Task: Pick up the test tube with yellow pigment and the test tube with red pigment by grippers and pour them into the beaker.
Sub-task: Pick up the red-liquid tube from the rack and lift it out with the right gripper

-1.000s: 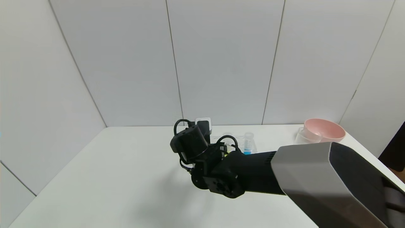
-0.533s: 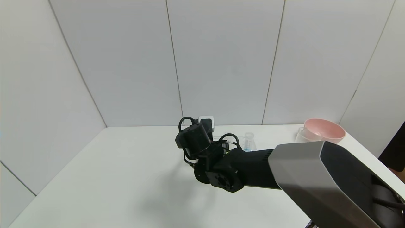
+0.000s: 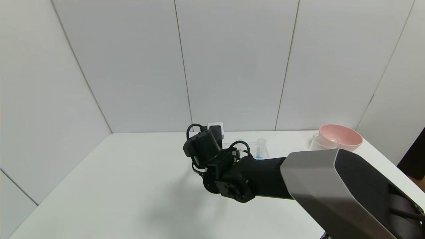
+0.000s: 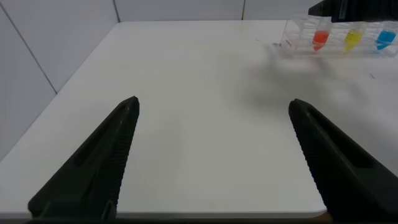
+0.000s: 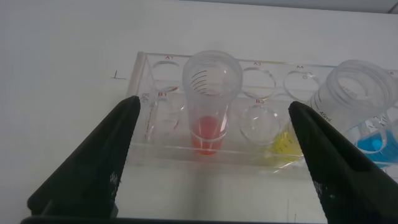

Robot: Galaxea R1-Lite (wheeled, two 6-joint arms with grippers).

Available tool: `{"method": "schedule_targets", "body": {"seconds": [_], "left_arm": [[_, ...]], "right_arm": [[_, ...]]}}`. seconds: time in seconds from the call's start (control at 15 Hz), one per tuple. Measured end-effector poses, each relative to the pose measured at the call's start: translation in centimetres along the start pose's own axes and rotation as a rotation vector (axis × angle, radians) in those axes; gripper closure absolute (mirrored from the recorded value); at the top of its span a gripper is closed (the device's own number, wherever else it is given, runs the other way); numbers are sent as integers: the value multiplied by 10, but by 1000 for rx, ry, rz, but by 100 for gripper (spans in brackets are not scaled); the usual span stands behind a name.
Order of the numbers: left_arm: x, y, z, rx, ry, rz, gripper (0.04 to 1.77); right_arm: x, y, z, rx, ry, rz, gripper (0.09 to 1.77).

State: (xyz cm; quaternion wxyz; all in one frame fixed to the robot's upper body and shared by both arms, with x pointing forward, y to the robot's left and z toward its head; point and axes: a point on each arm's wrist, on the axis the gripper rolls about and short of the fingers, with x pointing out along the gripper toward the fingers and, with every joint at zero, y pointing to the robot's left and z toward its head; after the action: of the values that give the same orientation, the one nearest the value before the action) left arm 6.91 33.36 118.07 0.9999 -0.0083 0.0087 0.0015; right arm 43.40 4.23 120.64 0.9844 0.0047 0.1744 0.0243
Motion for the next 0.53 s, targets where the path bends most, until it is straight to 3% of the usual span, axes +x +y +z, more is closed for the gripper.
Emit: {"method": "schedule_targets", "body": {"seconds": [0.13, 0.33, 0.53], "left_arm": [[0, 0, 0, 0, 0, 0, 9], [0, 0, 0, 0, 0, 0, 9], [0, 0, 0, 0, 0, 0, 9]], "right_arm": [[0, 1, 0, -1, 0, 1, 17], [-1, 3, -5, -12, 9, 4, 69], [-2, 5, -7, -19, 14, 8, 103]]}}
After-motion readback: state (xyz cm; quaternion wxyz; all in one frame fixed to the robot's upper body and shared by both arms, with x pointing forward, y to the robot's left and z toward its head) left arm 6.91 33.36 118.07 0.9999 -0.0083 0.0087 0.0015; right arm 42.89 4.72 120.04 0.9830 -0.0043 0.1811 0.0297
